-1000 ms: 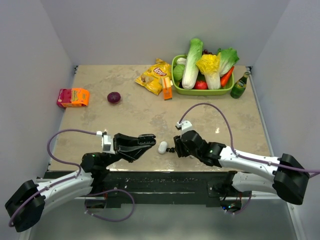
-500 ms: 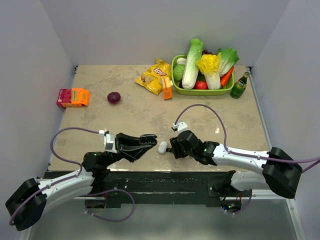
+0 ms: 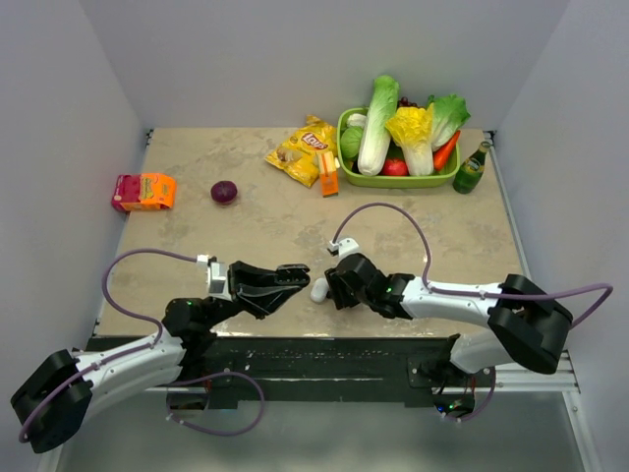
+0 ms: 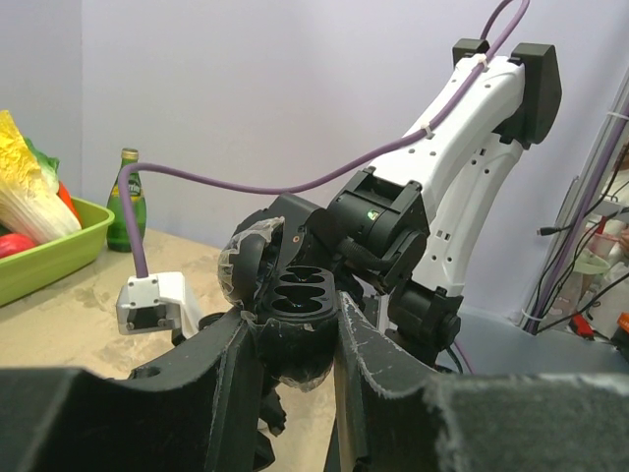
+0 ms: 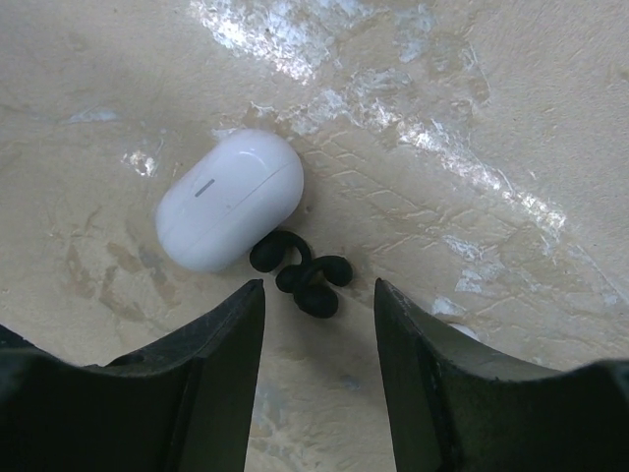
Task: Insert the wireless bluetooth earbuds into the charging case
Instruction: Pick up the earbud from the center of the board.
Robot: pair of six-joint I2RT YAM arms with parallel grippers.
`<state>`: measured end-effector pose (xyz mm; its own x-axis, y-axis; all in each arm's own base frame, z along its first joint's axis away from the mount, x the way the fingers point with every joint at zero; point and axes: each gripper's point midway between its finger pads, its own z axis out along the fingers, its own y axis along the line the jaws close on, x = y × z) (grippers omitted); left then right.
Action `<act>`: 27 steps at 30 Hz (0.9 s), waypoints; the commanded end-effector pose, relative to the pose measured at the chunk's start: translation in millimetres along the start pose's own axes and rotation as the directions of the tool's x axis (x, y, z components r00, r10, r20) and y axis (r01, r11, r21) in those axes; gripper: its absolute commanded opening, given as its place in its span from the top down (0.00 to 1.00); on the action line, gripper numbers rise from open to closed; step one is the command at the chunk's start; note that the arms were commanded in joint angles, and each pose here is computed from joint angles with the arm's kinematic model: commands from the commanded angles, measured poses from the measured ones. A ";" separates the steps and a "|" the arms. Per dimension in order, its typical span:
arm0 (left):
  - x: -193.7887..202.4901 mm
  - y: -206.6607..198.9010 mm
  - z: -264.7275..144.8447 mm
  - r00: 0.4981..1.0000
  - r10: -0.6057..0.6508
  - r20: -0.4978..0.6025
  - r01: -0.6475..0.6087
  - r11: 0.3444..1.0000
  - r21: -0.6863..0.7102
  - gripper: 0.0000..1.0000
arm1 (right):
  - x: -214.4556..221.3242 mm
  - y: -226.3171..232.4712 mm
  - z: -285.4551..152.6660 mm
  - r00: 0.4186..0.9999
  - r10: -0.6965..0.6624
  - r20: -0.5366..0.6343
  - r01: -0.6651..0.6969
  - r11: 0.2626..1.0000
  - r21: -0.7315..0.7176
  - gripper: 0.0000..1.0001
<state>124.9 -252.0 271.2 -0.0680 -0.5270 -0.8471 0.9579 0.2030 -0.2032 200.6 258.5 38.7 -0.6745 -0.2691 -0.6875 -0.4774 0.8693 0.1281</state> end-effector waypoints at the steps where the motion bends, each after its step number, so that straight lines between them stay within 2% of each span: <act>1: 53.2 9.9 -44.8 0.993 -0.034 -0.110 0.026 0.997 -0.067 1.00 | -25.2 5.6 3.1 0.997 0.024 0.072 -0.024 1.000 0.007 0.50; 9: 55.9 11.0 -45.6 0.992 -0.035 -0.119 0.026 0.997 -0.071 1.00 | -19.9 -1.8 6.6 0.998 0.029 0.064 -0.032 0.998 0.046 0.57; 27: 60.4 11.0 -47.9 0.990 -0.048 -0.132 0.039 0.997 -0.074 1.00 | -17.8 -13.7 -0.2 0.997 0.044 0.070 -0.051 0.994 0.099 0.65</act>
<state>128.9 -256.2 261.3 -0.0903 -0.5015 -0.8604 0.9520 0.2102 -0.2224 208.8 249.9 30.8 -0.6795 -0.2501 -0.6898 -0.4192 0.9039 0.0852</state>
